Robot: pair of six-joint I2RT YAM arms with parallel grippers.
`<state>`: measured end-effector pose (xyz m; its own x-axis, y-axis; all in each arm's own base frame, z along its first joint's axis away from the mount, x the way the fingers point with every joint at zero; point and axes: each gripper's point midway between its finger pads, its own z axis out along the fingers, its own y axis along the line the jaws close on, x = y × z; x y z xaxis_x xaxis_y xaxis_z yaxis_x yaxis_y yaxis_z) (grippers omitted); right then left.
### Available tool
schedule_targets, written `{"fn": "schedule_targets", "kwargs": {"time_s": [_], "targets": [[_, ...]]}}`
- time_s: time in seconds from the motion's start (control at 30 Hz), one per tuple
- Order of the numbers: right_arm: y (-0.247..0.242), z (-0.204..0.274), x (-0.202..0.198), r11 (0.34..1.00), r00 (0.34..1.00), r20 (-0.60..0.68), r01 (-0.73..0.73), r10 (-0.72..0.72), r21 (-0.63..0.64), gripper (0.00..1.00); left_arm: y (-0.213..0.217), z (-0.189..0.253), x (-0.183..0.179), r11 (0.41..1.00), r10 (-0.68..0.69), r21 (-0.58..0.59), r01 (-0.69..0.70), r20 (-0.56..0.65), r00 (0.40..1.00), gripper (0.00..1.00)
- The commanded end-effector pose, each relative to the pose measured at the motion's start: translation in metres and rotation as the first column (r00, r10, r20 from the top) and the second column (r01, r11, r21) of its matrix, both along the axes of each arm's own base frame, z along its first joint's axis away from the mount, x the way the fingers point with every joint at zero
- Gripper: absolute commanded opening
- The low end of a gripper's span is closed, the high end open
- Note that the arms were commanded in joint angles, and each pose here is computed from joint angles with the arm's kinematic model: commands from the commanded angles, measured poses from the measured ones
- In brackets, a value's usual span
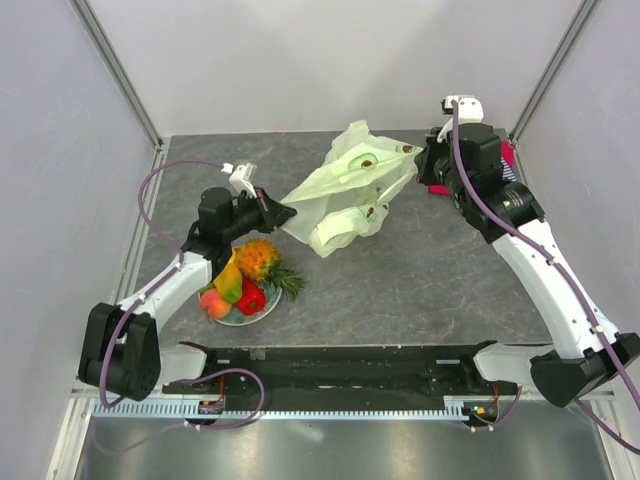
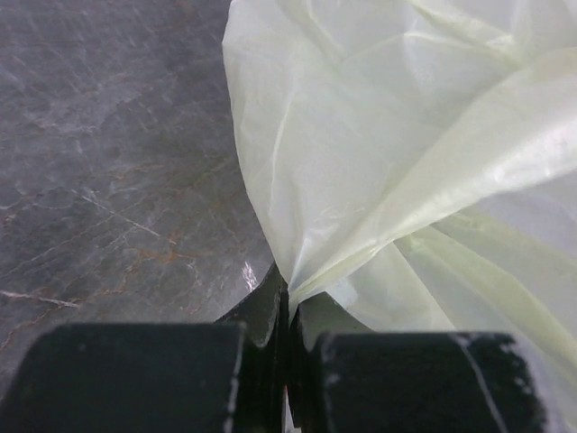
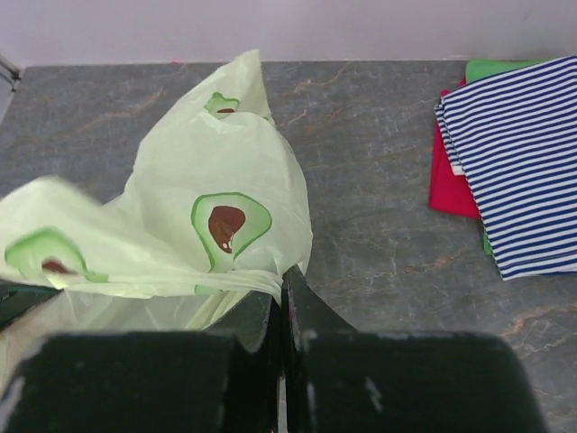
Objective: Place the fruits into the plastic bag
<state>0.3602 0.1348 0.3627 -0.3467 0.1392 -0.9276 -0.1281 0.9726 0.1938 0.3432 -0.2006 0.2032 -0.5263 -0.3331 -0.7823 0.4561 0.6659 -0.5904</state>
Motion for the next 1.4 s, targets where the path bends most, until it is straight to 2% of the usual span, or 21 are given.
{"fn": "schedule_targets", "kwargs": {"time_s": [0.0,0.1,0.2,0.23,0.33,0.37,0.43,0.47,0.53,0.57,0.7,0.73,0.77,0.8,0.83,0.9,1.0,1.2,1.37], "targets": [[0.010,-0.009,-0.006,0.995,0.996,-0.028,-0.091,0.090,-0.029,0.00,-0.017,-0.008,-0.002,0.987,-0.157,0.033,0.159,-0.060,0.986,0.01],[0.038,-0.034,-0.014,0.986,0.983,-0.077,-0.166,0.165,-0.004,0.00,-0.035,-0.005,0.004,0.977,-0.209,0.025,0.212,-0.080,0.975,0.06],[0.056,-0.056,-0.018,0.982,0.975,-0.122,-0.186,0.183,-0.014,0.00,-0.046,-0.019,0.013,0.975,-0.211,0.046,0.219,-0.139,0.968,0.20],[0.054,-0.060,-0.017,0.986,0.979,-0.126,-0.163,0.159,-0.020,0.00,-0.046,-0.023,0.015,0.976,-0.202,0.047,0.212,-0.150,0.968,0.32],[0.052,-0.065,-0.013,0.994,0.984,-0.138,-0.112,0.110,-0.004,0.00,-0.039,-0.019,0.014,0.983,-0.162,0.064,0.171,-0.132,0.978,0.54],[0.050,-0.066,-0.011,0.995,0.985,-0.141,-0.096,0.094,-0.004,0.00,-0.036,-0.016,0.012,0.984,-0.152,0.076,0.161,-0.110,0.982,0.66],[0.049,-0.067,-0.007,0.998,0.988,-0.142,-0.068,0.067,0.000,0.00,-0.026,-0.015,0.008,0.987,-0.111,0.105,0.120,-0.083,0.990,0.76],[0.049,-0.068,-0.004,0.998,0.988,-0.145,-0.059,0.058,-0.002,0.00,-0.020,0.002,0.002,0.988,-0.098,0.119,0.100,-0.025,0.995,0.79],[0.049,-0.064,0.000,0.999,0.989,-0.137,-0.046,0.047,0.005,0.00,-0.006,0.007,-0.003,0.987,-0.036,0.155,0.035,0.005,0.999,0.84],[0.051,-0.067,0.003,0.999,0.989,-0.144,-0.041,0.041,0.001,0.00,0.002,0.022,-0.009,0.986,-0.017,0.167,0.007,0.060,0.998,0.84],[0.055,-0.061,0.010,0.999,0.992,-0.123,-0.038,0.040,0.020,0.00,0.040,0.013,-0.028,0.957,0.144,0.251,-0.148,0.034,0.989,0.86],[0.056,-0.061,0.011,0.999,0.992,-0.121,-0.038,0.041,0.020,0.00,0.048,0.005,-0.032,0.945,0.185,0.270,-0.182,0.014,0.983,0.90],[0.057,-0.062,0.012,0.999,0.992,-0.122,-0.039,0.041,0.022,0.00,0.056,0.000,-0.037,0.936,0.234,0.275,-0.222,-0.010,0.972,0.91],[0.057,-0.062,0.013,0.999,0.992,-0.120,-0.040,0.042,0.021,0.00,0.074,0.001,-0.037,0.904,0.325,0.295,-0.310,0.000,0.946,0.91],[0.058,-0.062,0.013,0.999,0.992,-0.119,-0.039,0.041,0.024,0.00,0.087,-0.016,-0.047,0.874,0.381,0.346,-0.341,-0.051,0.923,0.95],[0.059,-0.063,0.013,0.999,0.992,-0.120,-0.041,0.044,0.026,0.00,0.111,-0.025,-0.053,0.808,0.503,0.390,-0.441,-0.066,0.862,0.95],[0.057,-0.065,0.013,0.999,0.992,-0.120,-0.036,0.039,0.026,0.00,0.135,-0.048,-0.072,0.732,0.598,0.484,-0.479,-0.119,0.793,0.95],[0.060,-0.065,0.014,0.998,0.992,-0.114,-0.041,0.045,0.038,0.00,0.156,-0.048,-0.090,0.667,0.673,0.523,-0.531,-0.117,0.731,0.97],[0.061,-0.061,0.016,0.998,0.994,-0.099,-0.044,0.048,0.042,0.00,0.165,-0.042,-0.101,0.644,0.687,0.552,-0.530,-0.111,0.718,0.98]]}}
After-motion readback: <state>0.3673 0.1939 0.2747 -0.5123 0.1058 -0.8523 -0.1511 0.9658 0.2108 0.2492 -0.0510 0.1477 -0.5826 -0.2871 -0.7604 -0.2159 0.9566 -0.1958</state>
